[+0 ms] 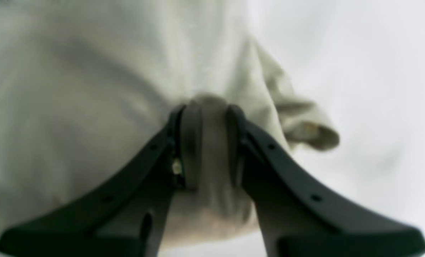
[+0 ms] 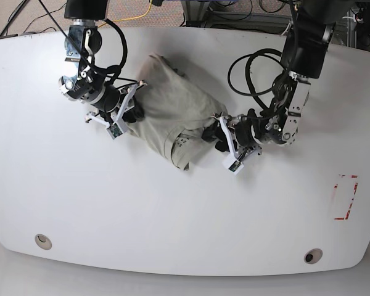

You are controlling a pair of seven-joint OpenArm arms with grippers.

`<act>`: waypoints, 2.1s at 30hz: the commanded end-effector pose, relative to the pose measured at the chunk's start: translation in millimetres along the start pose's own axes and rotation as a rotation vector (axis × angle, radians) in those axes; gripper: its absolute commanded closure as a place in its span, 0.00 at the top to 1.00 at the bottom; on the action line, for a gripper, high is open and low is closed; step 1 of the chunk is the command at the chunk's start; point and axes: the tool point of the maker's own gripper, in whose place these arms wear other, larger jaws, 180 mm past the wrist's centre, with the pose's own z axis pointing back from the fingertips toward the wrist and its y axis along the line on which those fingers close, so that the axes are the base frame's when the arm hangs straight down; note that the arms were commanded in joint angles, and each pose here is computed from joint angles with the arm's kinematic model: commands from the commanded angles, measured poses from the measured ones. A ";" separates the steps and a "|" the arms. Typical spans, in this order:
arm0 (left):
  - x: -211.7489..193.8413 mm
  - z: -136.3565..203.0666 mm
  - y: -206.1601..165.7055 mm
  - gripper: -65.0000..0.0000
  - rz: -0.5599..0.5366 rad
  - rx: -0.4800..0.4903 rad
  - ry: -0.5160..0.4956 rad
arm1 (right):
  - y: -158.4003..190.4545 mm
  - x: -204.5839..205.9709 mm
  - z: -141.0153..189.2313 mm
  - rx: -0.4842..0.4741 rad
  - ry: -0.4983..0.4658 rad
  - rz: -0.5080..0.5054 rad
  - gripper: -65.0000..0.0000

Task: Layout the t-shirt on the table in an organized manner, then fold the t-shirt properly
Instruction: 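Press and square the folded bundle with both grippers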

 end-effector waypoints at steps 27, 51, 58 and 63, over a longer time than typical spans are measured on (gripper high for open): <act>82.9 40.0 -78.2 0.44 -0.249 -0.071 -0.265 | 2.7 72.4 36.3 -0.069 -0.147 0.159 0.19; -40.7 30.9 -129.0 0.44 0.015 -0.122 -0.102 | -16.7 18.1 -3.2 -0.001 -0.098 0.003 0.19; -43.1 25.4 -87.6 0.44 -0.008 -0.058 -0.053 | -8.5 0.3 -3.8 0.015 -0.095 -0.030 0.19; -38.3 33.4 -61.2 0.44 -0.048 -0.010 -0.040 | 7.1 2.1 0.9 0.028 -0.117 -0.032 0.19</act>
